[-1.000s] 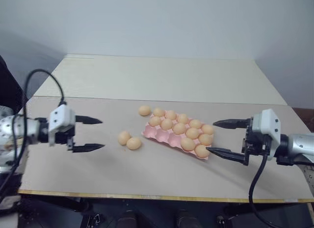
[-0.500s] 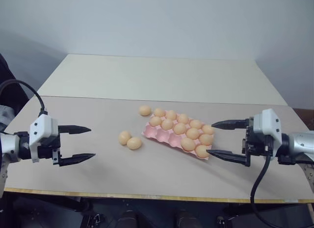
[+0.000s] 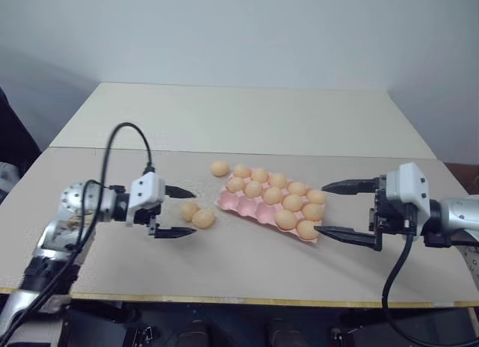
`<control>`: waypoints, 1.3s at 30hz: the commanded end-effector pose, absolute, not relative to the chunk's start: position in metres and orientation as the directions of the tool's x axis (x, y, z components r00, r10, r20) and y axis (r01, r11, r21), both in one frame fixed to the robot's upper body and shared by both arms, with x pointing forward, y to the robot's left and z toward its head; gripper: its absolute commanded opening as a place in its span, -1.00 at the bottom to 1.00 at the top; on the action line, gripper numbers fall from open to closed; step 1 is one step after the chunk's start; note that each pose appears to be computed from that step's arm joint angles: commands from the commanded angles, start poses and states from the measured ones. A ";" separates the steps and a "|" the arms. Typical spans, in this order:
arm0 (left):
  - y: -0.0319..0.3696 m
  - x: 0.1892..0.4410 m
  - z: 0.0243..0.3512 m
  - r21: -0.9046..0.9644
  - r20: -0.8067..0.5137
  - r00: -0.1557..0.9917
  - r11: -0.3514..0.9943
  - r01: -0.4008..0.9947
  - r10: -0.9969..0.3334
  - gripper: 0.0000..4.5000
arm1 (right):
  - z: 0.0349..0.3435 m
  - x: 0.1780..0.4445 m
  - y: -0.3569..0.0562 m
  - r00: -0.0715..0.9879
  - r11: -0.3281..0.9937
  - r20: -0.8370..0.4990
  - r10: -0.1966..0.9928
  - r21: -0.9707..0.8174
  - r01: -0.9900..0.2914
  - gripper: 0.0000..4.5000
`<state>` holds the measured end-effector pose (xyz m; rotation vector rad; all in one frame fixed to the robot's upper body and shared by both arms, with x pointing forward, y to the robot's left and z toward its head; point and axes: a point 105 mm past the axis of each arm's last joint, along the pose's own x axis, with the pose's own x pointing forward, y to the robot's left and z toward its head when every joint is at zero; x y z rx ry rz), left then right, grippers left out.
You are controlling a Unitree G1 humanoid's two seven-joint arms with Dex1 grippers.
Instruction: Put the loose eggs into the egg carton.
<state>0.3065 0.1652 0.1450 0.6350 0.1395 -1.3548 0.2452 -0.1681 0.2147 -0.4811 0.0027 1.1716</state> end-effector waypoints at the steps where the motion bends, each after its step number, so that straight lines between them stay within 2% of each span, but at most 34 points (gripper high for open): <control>1: 0.154 0.318 0.142 0.392 -0.473 0.228 0.029 0.920 -0.851 0.97 | 0.227 0.240 -0.169 0.413 0.297 -0.234 0.880 -0.408 -0.864 1.00; 4: 0.148 0.329 0.134 0.413 -0.503 0.245 0.018 0.911 -0.829 0.97 | 0.227 0.238 -0.169 0.421 0.304 -0.231 0.877 -0.411 -0.859 1.00; 10: 0.142 0.336 0.123 0.399 -0.548 0.219 -0.022 0.917 -0.807 0.97 | 0.228 0.235 -0.170 0.442 0.325 -0.223 0.869 -0.418 -0.848 1.00; 13: 0.137 0.337 0.119 0.401 -0.561 0.210 -0.041 0.915 -0.801 0.70 | 0.228 0.234 -0.170 0.450 0.333 -0.217 0.866 -0.420 -0.844 1.00; 19: 0.135 0.338 0.120 0.407 -0.560 0.203 -0.053 0.912 -0.803 -0.15 | 0.228 0.236 -0.170 0.462 0.346 -0.210 0.862 -0.423 -0.838 1.00; 21: 0.136 0.338 0.122 0.412 -0.556 0.207 -0.051 0.910 -0.805 -0.26 | 0.228 0.236 -0.170 0.463 0.347 -0.209 0.861 -0.423 -0.837 1.00; 28: 0.137 0.340 0.134 0.430 -0.511 0.221 -0.024 0.903 -0.830 -0.26 | 0.227 0.239 -0.170 0.465 0.351 -0.204 0.862 -0.422 -0.836 1.00; 39: 0.128 0.340 0.206 0.380 -0.237 0.166 0.066 0.923 -0.957 -0.26 | 0.226 0.241 -0.168 0.470 0.361 -0.192 0.861 -0.418 -0.833 1.00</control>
